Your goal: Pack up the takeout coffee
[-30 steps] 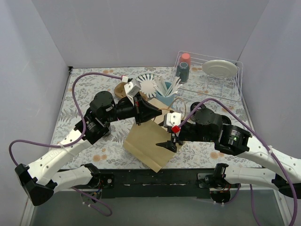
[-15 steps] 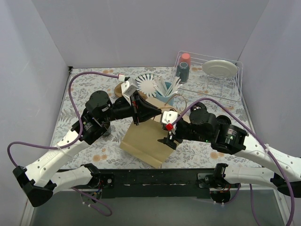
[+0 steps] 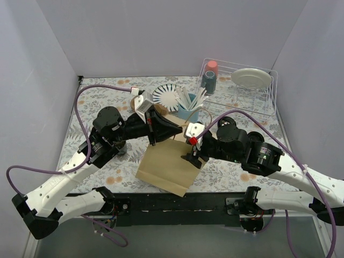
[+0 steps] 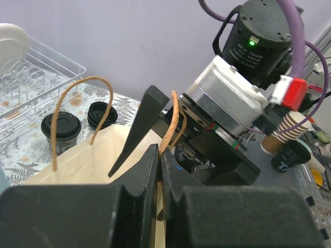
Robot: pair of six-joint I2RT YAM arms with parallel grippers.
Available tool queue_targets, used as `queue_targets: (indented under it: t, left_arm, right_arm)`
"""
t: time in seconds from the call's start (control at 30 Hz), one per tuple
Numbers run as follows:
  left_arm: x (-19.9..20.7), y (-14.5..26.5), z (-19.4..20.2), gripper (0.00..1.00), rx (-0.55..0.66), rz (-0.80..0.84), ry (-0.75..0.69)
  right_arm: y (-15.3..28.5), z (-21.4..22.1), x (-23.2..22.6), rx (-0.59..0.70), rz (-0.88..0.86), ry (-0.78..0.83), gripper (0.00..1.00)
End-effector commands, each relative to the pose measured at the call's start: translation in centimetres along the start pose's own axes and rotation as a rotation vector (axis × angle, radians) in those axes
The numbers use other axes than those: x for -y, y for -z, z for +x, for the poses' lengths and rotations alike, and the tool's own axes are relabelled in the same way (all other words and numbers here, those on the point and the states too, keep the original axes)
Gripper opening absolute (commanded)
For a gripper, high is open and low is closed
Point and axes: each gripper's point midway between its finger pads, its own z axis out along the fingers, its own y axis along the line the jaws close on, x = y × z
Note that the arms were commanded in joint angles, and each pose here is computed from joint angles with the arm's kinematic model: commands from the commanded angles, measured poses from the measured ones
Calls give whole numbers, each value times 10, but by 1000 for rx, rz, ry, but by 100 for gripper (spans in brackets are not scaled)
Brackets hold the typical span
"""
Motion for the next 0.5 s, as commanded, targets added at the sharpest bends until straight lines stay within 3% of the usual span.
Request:
queue_targets:
  t: [0.0, 0.47]
  left_arm:
    - [15, 11, -10, 0, 52, 51, -72]
    - [-2, 15, 26, 0, 3, 12, -90]
  right_arm:
    - [1, -16, 15, 63, 75, -58, 83]
    - [8, -38, 23, 166, 106, -110, 84]
